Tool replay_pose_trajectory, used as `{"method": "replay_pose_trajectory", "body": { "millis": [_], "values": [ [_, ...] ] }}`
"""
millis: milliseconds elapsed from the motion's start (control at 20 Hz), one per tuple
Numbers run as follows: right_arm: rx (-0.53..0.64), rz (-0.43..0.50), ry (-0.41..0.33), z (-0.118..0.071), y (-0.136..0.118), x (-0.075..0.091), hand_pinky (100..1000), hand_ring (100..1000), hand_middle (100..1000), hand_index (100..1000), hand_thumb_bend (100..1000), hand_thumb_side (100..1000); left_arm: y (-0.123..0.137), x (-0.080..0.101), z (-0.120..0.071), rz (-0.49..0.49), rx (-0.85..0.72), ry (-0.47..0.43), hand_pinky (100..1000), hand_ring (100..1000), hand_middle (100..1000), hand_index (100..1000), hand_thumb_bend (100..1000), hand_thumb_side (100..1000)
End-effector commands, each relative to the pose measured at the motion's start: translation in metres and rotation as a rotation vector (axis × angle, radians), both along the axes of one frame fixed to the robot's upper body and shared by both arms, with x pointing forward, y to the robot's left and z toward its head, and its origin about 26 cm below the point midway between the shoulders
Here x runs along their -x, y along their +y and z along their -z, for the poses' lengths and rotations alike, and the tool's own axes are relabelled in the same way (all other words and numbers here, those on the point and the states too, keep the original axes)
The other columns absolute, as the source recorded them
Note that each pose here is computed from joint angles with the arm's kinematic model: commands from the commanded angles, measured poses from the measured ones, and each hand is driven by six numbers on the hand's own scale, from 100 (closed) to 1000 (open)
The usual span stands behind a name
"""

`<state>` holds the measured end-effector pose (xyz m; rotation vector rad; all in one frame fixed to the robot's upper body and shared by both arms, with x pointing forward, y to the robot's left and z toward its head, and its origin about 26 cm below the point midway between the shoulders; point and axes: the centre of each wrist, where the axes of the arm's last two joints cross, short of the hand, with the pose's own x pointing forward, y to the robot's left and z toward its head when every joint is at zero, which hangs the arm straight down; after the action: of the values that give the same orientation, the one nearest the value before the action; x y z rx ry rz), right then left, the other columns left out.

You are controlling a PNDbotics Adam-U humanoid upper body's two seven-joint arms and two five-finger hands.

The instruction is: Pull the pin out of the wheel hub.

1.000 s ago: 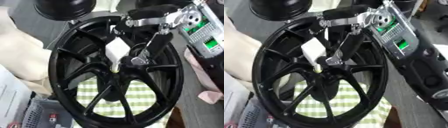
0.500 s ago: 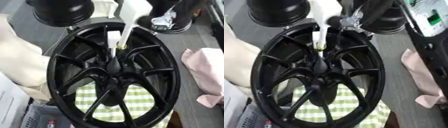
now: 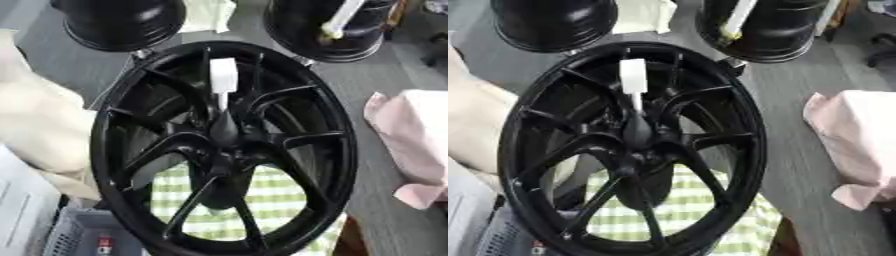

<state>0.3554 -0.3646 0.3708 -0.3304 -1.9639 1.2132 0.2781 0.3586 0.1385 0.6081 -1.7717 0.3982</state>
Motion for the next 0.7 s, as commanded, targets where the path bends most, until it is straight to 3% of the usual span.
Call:
{"method": "replay_pose_trajectory", "body": {
  "millis": [50,300,350,450,550,700],
  "values": [
    [-0.015,0.154,-0.115,-0.018,-0.039,0.033,728,528,391,571,100,292,0.002,0.001,-0.011,-0.011,-0.013,-0.036,657,627,436,620,720,441],
    [-0.007,0.361,-0.1,0.031,-0.077,0.049,756,578,503,688,100,334,0.001,0.0,-0.013,-0.019,-0.002,-0.052,657,627,436,621,720,441],
    [-0.01,0.369,-0.089,0.044,-0.079,0.051,789,641,602,781,100,396,0.001,-0.001,-0.014,-0.019,0.0,-0.055,657,627,436,621,720,441],
    [-0.007,0.359,-0.07,0.065,-0.084,0.054,827,722,735,863,100,506,0.0,-0.001,-0.015,-0.02,0.004,-0.06,658,627,436,621,721,442],
    [-0.014,0.358,-0.048,0.082,-0.09,0.057,846,754,791,890,100,542,0.0,-0.001,-0.015,-0.021,0.006,-0.061,658,627,436,621,722,444],
    [-0.062,0.365,-0.029,0.1,-0.097,0.06,854,755,796,887,100,546,0.0,-0.001,-0.014,-0.022,0.009,-0.061,658,627,436,621,720,442]
  ]
}}
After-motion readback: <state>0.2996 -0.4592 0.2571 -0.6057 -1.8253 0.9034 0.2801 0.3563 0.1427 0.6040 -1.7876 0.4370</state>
